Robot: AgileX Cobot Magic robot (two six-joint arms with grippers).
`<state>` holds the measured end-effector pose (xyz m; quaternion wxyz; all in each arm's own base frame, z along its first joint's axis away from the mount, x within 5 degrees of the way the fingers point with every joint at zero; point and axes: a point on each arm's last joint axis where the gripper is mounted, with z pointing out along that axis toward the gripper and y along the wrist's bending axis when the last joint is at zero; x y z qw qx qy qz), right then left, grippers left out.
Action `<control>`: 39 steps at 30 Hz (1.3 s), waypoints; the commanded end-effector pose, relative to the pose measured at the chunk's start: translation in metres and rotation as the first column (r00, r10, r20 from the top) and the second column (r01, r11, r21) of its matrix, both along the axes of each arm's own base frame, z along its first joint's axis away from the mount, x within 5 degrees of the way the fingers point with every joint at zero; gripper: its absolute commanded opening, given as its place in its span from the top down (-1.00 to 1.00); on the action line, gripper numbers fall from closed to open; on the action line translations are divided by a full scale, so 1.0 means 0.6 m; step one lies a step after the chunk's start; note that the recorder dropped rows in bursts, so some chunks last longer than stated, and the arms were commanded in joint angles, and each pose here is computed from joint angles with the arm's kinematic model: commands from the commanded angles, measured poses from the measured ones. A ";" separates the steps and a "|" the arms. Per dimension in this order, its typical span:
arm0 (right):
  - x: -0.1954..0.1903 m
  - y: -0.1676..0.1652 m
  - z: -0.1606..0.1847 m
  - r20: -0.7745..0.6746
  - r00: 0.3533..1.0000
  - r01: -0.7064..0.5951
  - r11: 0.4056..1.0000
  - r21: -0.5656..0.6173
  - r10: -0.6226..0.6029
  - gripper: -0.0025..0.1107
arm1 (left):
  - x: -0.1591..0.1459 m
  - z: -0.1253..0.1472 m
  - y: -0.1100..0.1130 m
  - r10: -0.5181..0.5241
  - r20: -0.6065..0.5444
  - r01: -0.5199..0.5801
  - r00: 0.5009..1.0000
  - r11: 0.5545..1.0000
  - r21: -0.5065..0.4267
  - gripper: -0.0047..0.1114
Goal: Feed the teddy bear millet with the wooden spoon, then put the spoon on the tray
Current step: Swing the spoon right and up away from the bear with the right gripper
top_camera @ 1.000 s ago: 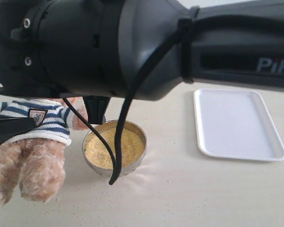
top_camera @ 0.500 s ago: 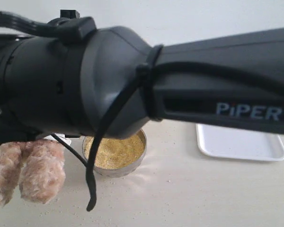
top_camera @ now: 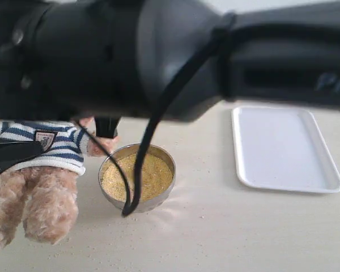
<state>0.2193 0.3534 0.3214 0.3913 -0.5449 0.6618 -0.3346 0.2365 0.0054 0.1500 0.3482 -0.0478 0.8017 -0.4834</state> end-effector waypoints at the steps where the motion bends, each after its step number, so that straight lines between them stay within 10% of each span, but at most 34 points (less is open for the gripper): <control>1: 0.048 -0.085 0.060 -0.170 0.982 0.129 0.955 0.266 -0.085 0.96 | 0.000 0.005 -0.004 -0.005 0.020 0.005 1.000 1.000 -0.020 0.83; 12: 0.132 -0.275 0.108 -0.571 0.821 0.412 0.723 0.555 -0.030 0.96 | 0.003 -0.010 0.004 0.040 -0.032 -0.037 0.999 0.997 0.069 0.83; 27: 0.130 -0.325 -0.081 -0.647 0.759 0.493 0.713 0.498 -0.074 0.96 | 0.041 -0.006 0.023 0.035 0.047 -0.043 0.998 0.985 0.169 0.83; 39: 0.126 -0.326 -0.077 -0.612 0.789 0.467 0.697 0.545 -0.049 0.96 | 0.069 -0.058 0.021 -0.002 -0.031 0.006 1.000 0.993 0.116 0.83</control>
